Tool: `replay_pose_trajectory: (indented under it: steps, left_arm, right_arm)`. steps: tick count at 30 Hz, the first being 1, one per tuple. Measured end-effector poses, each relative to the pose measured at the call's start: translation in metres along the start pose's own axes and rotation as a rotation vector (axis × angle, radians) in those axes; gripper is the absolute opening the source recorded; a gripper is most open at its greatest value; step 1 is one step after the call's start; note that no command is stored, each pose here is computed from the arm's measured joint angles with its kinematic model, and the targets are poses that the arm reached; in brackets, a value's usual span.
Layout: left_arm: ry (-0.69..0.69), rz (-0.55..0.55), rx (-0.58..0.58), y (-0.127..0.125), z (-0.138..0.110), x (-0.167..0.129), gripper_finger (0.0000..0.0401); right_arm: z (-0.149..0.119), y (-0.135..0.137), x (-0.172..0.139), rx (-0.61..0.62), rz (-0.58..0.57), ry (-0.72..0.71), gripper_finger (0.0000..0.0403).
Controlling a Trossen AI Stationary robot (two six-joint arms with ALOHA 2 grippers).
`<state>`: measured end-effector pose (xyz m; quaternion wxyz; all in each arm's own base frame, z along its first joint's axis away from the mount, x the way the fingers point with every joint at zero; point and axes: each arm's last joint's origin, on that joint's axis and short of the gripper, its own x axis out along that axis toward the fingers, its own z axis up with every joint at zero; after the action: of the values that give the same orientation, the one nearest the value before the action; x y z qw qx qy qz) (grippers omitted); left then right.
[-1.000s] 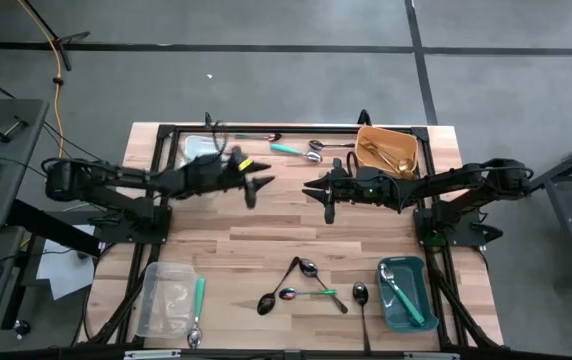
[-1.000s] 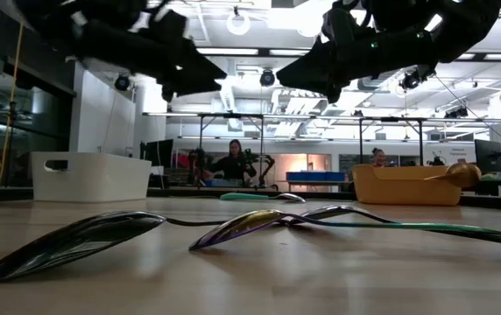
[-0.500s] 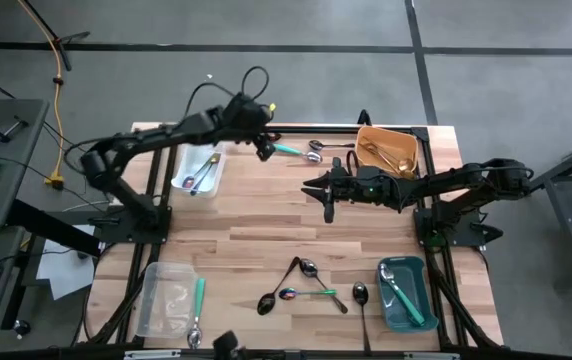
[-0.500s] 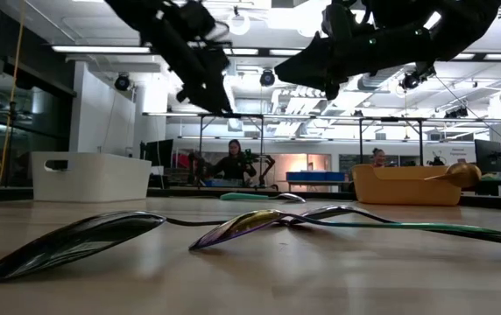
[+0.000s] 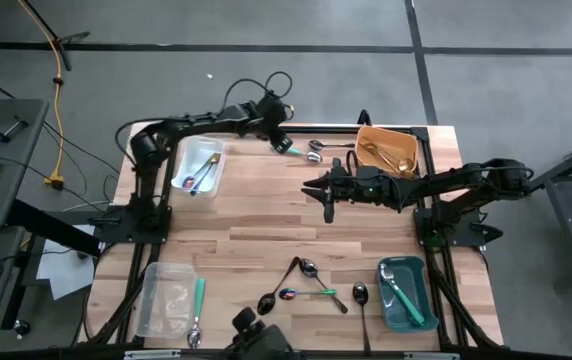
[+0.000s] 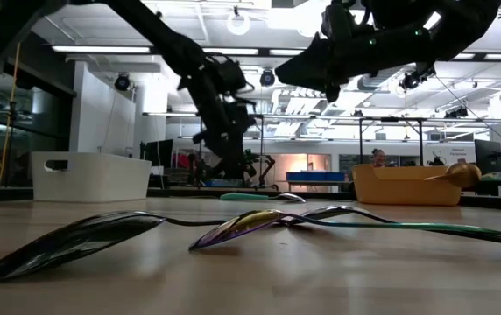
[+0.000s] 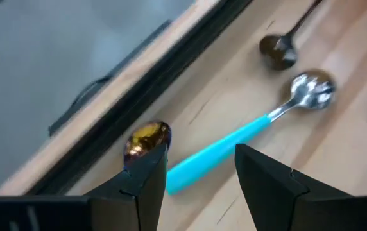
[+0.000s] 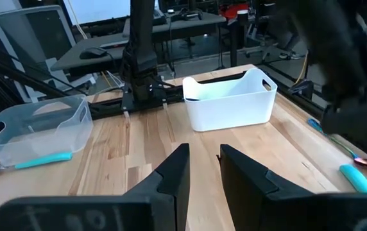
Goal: Sort silverware by color (type)
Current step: Put the violet spoon into the white bin
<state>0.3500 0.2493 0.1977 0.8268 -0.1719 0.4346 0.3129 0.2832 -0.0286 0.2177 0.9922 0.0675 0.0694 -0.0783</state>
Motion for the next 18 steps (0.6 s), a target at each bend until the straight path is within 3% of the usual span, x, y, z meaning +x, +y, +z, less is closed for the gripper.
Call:
replay_pose_trajectory:
  steps: [10, 18]
  left_arm:
    - [0.015, 0.202, -0.073, -0.001, -0.008, 0.026, 0.0177]
    - [-0.071, 0.184, -0.108, -0.011, -0.001, 0.026, 0.0177]
  right_arm:
    - [-0.001, 0.000, 0.000, -0.001, -0.001, 0.007, 0.0081]
    - [-0.001, 0.000, 0.000, 0.000, -0.001, 0.007, 0.0081]
